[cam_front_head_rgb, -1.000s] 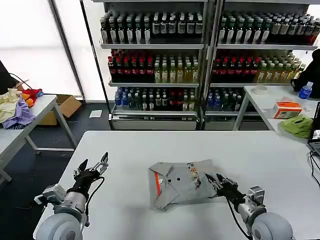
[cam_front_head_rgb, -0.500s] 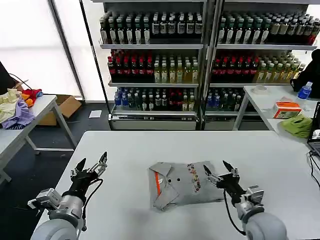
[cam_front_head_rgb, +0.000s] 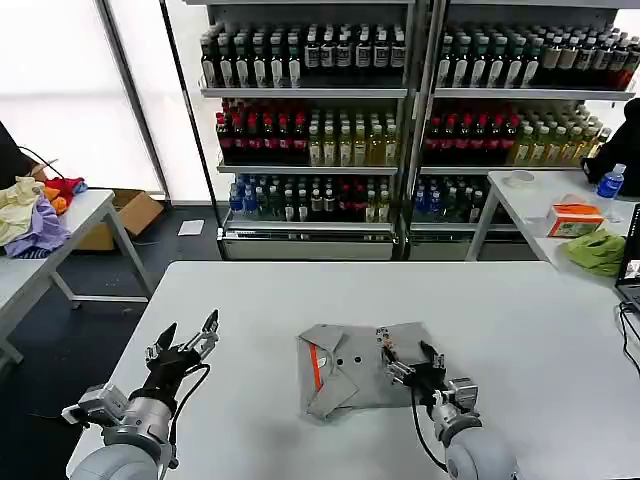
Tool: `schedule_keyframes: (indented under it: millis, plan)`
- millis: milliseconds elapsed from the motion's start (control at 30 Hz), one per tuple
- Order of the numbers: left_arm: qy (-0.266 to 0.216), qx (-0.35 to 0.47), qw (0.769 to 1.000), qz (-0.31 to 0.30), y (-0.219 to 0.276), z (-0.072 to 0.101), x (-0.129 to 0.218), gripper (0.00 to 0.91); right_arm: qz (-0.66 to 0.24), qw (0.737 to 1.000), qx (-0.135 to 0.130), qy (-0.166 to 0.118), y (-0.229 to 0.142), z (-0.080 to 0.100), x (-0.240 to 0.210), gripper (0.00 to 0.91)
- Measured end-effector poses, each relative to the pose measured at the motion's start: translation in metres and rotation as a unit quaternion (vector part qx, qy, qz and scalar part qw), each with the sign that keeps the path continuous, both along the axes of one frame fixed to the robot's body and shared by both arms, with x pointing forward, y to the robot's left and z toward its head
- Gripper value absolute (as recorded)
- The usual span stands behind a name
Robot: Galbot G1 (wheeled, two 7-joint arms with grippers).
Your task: Fold and organize the clothes.
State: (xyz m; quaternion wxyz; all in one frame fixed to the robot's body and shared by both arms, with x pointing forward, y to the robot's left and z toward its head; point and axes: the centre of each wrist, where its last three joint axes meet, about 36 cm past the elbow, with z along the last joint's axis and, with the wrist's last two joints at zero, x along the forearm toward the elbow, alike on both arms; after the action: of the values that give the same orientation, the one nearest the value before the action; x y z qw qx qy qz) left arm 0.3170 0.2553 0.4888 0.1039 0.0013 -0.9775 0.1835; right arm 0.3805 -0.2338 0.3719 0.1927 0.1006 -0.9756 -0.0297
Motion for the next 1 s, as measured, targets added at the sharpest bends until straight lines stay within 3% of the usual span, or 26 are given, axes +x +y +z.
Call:
schedule_keyframes:
  millis: [200,567,1000]
  plan:
    - [-0.004,0.003,1.0,-0.003,0.0,0.002,0.002,0.907,-0.008,1.0,0.01,-0.006,0.002,0.009,-0.001,0.907]
    - [-0.016,0.014,1.0,-0.013,0.0,-0.002,0.0,0.907,-0.03,0.991,-0.004,-0.13,-0.04,0.069,-0.028,0.907]
    - [-0.05,0.062,0.996,-0.035,0.003,-0.012,-0.011,0.907,-0.088,0.979,-0.016,-0.186,-0.116,0.078,-0.081,0.907]
